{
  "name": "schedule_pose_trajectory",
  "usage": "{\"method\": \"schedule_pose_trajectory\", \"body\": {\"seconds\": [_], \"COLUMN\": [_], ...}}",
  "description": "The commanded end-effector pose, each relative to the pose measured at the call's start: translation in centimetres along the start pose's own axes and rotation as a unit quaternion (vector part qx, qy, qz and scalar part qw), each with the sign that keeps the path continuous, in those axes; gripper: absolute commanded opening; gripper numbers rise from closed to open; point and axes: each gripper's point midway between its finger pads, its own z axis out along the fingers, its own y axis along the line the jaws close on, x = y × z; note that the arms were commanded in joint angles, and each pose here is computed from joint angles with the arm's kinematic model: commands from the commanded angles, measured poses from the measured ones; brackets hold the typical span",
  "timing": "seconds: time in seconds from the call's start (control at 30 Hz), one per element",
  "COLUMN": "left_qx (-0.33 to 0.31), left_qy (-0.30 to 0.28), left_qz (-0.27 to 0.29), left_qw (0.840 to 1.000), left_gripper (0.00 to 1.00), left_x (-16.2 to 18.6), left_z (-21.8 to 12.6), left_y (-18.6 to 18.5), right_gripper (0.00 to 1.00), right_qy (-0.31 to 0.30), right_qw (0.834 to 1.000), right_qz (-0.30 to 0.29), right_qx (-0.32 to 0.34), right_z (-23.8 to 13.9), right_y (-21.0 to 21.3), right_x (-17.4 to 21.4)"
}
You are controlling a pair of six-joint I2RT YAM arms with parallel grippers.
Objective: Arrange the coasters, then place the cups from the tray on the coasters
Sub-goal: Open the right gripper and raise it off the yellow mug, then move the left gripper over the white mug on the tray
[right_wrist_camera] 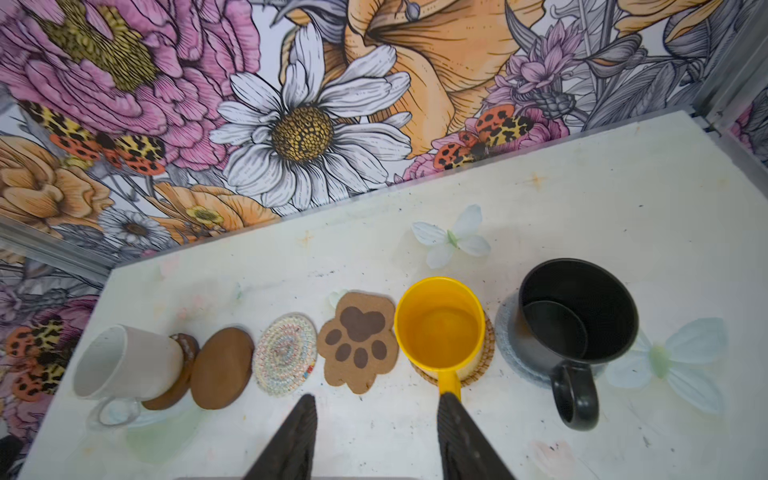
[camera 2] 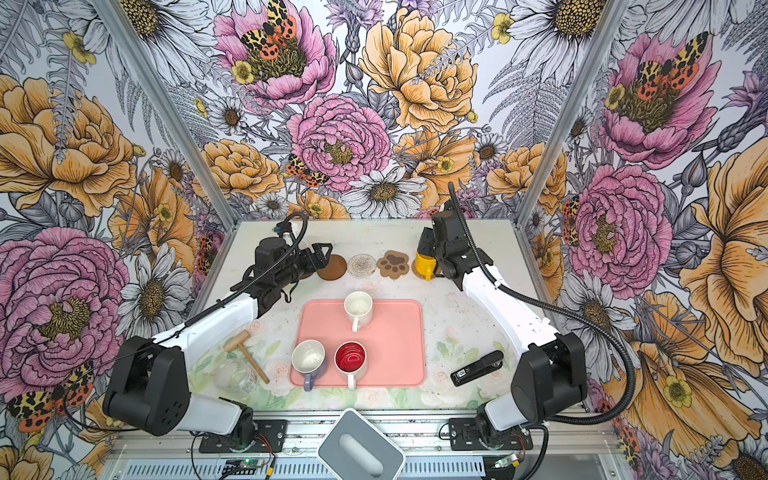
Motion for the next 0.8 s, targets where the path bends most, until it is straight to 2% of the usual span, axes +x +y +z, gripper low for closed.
{"method": "schedule_pose_trajectory", "body": {"seconds": [0.0,0.17,0.33,0.63,0.77], "left_qx": [-0.010,-0.012,-0.021,-0.011,-0.005], "left_qy": [-0.011,-0.009,0.005,0.092,0.131], "left_qz": [0.012,0.021,0.048,0.152,0.173], "left_qw": [1.000,1.000,0.999,0.984,0.976], "left_gripper": [0.91,0.91,0.91,0.90,0.90], "left_x": [-0.3,-0.3,-0.1,2.9,5.3], "left_z": [-0.9,-1.3,-1.5,-2.2,-3.5], "left_y": [0.0,-0.4,-1.0,-4.3,-5.3], "right_gripper": [0.50,0.53,0.54,0.58,0.59], "right_qy": [-0.019,-0.021,-0.011,-0.024,-0.015], "right_qw": [0.998,0.996,0.995,0.989,0.989], "right_qz": [0.047,0.061,0.069,0.089,0.090], "right_qx": [-0.034,-0.069,-0.074,-0.118,-0.113], "right_z": [-0.5,-0.6,-0.3,0.3,0.7], "right_y": [1.4,2.3,1.6,1.6,1.1], "right_x": [0.4,2.6,4.2,5.5,5.9]}}
